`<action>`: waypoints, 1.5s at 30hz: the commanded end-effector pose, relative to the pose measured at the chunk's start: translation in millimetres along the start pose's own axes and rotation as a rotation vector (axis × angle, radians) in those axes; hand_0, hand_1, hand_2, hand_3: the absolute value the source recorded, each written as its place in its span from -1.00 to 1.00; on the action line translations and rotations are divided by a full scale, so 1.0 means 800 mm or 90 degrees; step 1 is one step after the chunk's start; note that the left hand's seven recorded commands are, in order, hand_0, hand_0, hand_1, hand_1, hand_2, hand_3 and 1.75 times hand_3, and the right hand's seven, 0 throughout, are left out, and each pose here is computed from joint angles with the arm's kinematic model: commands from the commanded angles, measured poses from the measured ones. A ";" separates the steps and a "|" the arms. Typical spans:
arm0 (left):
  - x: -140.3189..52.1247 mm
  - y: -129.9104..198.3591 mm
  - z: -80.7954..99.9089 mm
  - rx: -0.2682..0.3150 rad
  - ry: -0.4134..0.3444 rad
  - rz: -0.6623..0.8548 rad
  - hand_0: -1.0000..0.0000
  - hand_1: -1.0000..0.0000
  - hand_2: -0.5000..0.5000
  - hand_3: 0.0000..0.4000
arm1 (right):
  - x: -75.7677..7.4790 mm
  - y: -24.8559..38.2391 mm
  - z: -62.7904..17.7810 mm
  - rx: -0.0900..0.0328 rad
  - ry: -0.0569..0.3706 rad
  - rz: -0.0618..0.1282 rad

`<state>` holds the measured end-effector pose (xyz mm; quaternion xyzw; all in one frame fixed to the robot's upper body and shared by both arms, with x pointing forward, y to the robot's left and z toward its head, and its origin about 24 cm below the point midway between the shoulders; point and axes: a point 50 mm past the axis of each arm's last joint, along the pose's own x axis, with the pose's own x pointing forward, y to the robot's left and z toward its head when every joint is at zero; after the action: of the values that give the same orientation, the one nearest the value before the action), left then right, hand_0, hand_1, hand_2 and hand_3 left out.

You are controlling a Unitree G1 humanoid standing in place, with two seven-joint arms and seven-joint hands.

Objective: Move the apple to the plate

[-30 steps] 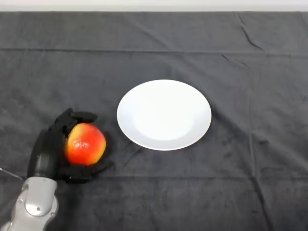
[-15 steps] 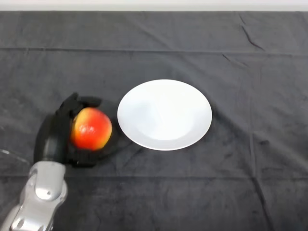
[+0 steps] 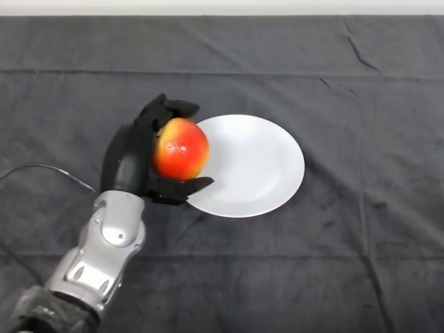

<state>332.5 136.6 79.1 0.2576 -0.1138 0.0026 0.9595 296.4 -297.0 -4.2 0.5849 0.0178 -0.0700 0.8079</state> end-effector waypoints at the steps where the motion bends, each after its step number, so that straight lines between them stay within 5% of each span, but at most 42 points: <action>1: 0.012 -0.003 0.007 0.003 -0.016 0.004 -1.00 -1.00 0.00 1.00 | 0.000 0.0008 0.006 -0.005 -0.008 -0.009; 22: 0.041 -0.064 0.020 -0.007 -0.005 -0.095 -1.00 -1.00 0.00 1.00 | 0.000 0.0007 0.007 -0.001 -0.008 -0.008; 37: 0.037 -0.087 0.014 0.039 0.015 -0.154 -1.00 -1.00 0.00 1.00 | 0.000 0.0007 0.007 0.002 -0.009 -0.007; 38: 0.037 -0.088 0.013 0.042 0.016 -0.156 -1.00 -0.50 -0.25 1.00 | 0.000 0.0006 0.007 0.002 -0.009 -0.007; 40: 0.037 -0.089 0.013 0.050 0.016 -0.160 -0.55 0.51 -0.53 0.55 | 0.000 0.0006 0.007 0.002 -0.009 -0.006; 41: 0.037 -0.090 0.013 0.052 0.017 -0.162 -0.21 0.69 -0.45 0.21 | 0.000 0.0006 0.007 0.002 -0.009 -0.006; 43: 0.037 -0.091 0.012 0.059 0.017 -0.165 0.07 0.88 -0.40 -0.07 | 0.000 0.0006 0.007 0.002 -0.009 -0.006; 44: 0.037 -0.091 0.012 0.061 0.017 -0.167 0.57 1.00 -0.22 -0.57 | 0.000 0.0006 0.007 0.003 -0.009 -0.006; 45: 0.037 -0.091 0.012 0.064 0.017 -0.168 0.86 1.00 -0.07 -0.86 | 0.000 0.0006 0.007 0.003 -0.009 -0.006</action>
<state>358.5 68.9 51.3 0.3045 -0.0607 -0.1138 0.9437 296.6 -297.6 -3.1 0.5856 0.0130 -0.0677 0.8077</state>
